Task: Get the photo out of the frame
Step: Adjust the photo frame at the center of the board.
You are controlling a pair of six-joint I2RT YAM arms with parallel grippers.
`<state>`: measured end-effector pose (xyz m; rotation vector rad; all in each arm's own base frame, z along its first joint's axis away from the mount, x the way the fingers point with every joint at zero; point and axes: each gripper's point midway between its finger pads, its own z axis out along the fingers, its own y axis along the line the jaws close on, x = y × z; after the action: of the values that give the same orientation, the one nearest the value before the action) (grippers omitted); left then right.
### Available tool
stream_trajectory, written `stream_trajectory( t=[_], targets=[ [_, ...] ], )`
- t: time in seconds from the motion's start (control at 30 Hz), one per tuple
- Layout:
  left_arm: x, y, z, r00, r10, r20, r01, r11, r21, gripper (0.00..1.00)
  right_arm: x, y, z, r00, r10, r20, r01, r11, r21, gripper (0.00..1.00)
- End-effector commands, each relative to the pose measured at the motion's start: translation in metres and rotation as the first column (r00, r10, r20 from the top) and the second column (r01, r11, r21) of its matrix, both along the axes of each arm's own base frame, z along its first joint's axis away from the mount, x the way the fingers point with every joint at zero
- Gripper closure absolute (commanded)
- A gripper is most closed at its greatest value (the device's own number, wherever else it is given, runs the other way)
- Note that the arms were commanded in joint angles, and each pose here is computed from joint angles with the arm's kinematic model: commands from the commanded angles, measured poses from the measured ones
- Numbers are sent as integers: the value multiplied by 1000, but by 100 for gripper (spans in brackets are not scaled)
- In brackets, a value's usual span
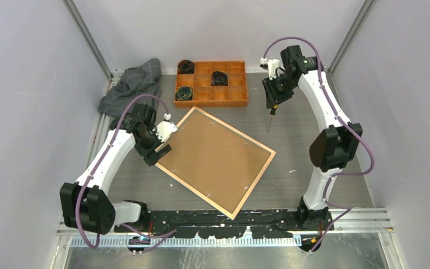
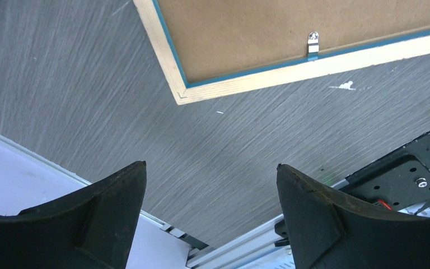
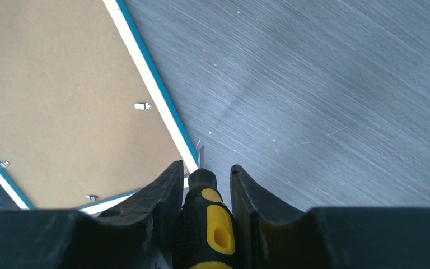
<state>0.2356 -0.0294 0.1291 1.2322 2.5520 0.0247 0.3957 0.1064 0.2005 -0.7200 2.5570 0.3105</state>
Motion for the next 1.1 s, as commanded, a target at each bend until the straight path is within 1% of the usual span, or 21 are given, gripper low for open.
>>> stream_trajectory(
  t=[0.0, 0.07, 0.17, 0.27, 0.37, 0.43, 0.5, 0.57, 0.63, 0.7, 0.73, 0.83, 0.9, 1.07],
  targets=[
    [-9, 7, 0, 999, -47, -22, 48, 998, 38, 13, -27, -10, 1, 977, -71, -199, 65, 997, -36, 99],
    [-13, 7, -2, 998, -44, -45, 46, 998, 40, 13, -36, -9, -7, 958, -69, -278, 60, 997, -43, 99],
    [-18, 9, -10, 997, -39, -62, 42, 998, 42, 13, -46, -7, -22, 936, -66, -347, 56, 998, -38, 99],
    [-22, 12, -19, 998, -25, -56, 28, 998, 54, 14, -48, -4, -36, 938, -55, -341, 53, 998, -18, 99],
    [-20, 22, -28, 1000, 9, 7, -10, 995, 100, 14, -45, 0, -52, 957, -44, -287, 50, 999, 13, 99],
    [-20, 27, -35, 998, 16, 55, -23, 992, 122, 14, -42, -1, -60, 966, -49, -253, 53, 999, 9, 99],
    [-18, 32, -40, 994, 9, 112, -25, 990, 140, 14, -27, -4, -63, 985, -60, -162, 61, 998, 0, 99],
    [-18, 37, -48, 988, 8, 154, -33, 986, 164, 14, -22, -2, -63, 990, -52, -132, 55, 998, 14, 99],
    [-9, 43, -55, 976, 22, 219, -65, 980, 188, 14, -25, 5, -68, 983, -43, -179, 53, 997, 53, 99],
    [-3, 46, -61, 967, 48, 250, -99, 976, 195, 14, -29, 15, -76, 968, -30, -250, 55, 994, 92, 99],
    [-2, 47, -64, 966, 58, 252, -109, 975, 196, 14, -29, 16, -81, 960, -37, -276, 65, 994, 92, 99],
    [2, 51, -70, 958, 96, 272, -155, 966, 206, 14, -25, 5, -104, 939, -73, -336, 82, 997, 12, 99],
    [2, 50, -73, 953, 119, 279, -176, 966, 190, 14, -19, -2, -116, 941, -100, -324, 94, 995, -33, 99],
    [3, 46, -73, 934, 178, 311, -229, 964, 135, 14, -9, -10, -142, 934, -169, -313, 149, 985, -88, 99]
  ],
)
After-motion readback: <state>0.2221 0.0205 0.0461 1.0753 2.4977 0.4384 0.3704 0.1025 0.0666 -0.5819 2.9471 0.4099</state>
